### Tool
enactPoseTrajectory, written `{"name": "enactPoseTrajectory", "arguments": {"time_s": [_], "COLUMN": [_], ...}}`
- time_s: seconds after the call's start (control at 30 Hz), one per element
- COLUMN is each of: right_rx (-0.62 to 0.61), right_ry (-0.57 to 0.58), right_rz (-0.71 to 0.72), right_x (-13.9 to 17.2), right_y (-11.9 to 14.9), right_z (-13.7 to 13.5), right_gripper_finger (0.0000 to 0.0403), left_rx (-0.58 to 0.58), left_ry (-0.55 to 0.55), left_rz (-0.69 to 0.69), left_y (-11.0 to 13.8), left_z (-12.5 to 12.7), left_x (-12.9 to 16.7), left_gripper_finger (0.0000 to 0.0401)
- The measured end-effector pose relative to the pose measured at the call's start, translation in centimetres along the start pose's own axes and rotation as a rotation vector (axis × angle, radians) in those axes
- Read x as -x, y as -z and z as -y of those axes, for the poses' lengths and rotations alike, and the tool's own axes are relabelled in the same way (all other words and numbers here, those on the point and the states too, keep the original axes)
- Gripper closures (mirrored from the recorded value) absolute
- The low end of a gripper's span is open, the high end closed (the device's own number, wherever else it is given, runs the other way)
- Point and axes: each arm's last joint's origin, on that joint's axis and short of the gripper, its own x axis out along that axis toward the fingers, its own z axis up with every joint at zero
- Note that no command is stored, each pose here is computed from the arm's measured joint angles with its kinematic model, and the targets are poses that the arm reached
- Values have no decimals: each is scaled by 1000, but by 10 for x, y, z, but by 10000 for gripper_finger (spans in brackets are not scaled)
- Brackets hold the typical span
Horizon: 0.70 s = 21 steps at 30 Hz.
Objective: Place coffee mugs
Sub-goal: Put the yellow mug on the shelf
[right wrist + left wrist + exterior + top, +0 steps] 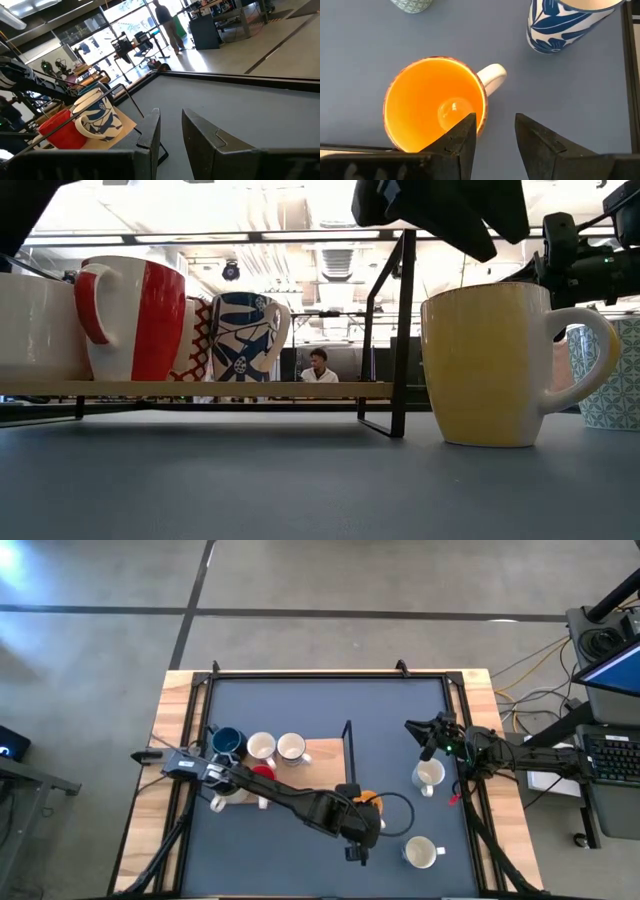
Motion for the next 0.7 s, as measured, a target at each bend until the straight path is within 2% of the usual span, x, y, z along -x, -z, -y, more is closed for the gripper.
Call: {"name": "enactPoseTrajectory", "arguments": {"time_s": [0.23,0.43,0.7], "right_rx": [0,0,0], "right_ry": [0,0,0], "right_rz": [0,0,0], "right_x": [0,0,0], "right_y": [0,0,0], "right_z": [0,0,0], "right_gripper_finger": [335,335,335], "left_rx": [-15,-99,-126], "left_ry": [9,-2,-113], "left_rz": [-5,-9,38], "left_y": [3,11,14], "left_z": [7,21,25], "left_x": [2,7,10], "left_gripper_finger": [283,283,283]}}
